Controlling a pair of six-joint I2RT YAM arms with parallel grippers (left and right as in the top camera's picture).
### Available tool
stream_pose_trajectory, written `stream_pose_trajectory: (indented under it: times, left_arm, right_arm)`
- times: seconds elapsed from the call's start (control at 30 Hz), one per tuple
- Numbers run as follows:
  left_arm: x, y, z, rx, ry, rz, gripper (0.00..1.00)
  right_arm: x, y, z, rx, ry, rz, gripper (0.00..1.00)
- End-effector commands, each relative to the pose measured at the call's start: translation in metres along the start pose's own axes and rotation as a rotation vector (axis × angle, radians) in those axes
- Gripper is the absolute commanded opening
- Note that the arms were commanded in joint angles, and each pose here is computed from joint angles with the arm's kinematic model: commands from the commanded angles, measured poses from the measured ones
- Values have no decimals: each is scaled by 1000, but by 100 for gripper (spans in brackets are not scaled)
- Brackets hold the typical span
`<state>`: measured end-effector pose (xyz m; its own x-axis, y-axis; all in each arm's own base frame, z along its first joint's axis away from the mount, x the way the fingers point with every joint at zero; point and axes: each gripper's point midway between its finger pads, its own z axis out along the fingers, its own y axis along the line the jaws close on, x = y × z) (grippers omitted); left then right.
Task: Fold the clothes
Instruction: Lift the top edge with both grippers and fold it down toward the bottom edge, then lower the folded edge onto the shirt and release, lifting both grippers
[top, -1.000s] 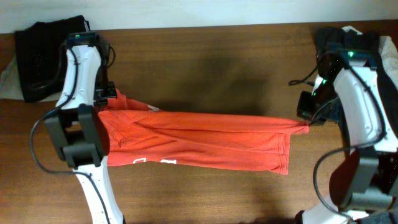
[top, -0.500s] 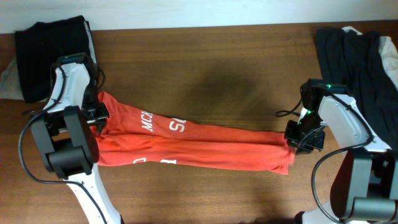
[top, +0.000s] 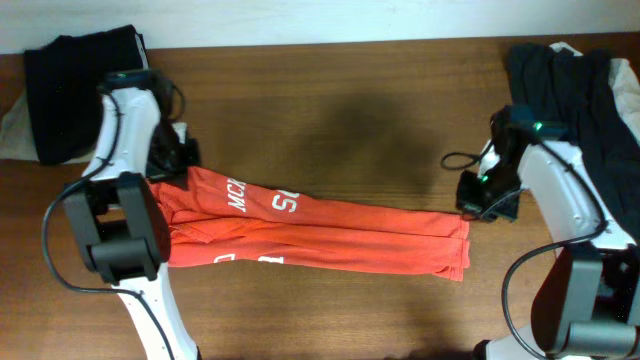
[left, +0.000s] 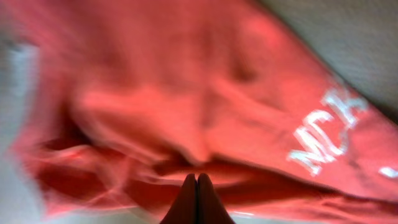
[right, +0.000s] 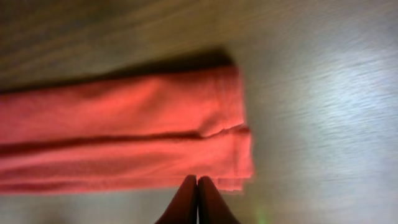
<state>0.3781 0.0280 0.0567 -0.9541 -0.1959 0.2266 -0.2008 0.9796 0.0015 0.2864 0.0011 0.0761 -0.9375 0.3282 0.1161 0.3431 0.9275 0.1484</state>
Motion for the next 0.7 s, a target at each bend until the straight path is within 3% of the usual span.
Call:
stream_pose_trajectory:
  times: [0.0, 0.33, 0.57, 0.67]
  left_arm:
    - [11, -27, 32, 68, 53, 95, 0]
    - [28, 7, 99, 84, 109, -43, 1]
    - [29, 92, 104, 31, 105, -342, 0]
    - [31, 106, 104, 44, 107, -385, 1]
  right_arm:
    - [22, 17, 35, -100, 57, -22, 5]
    - [52, 10, 79, -126, 114, -16, 4]
    - [36, 9, 86, -121, 39, -6, 4]
    - [18, 14, 86, -140, -35, -31, 4]
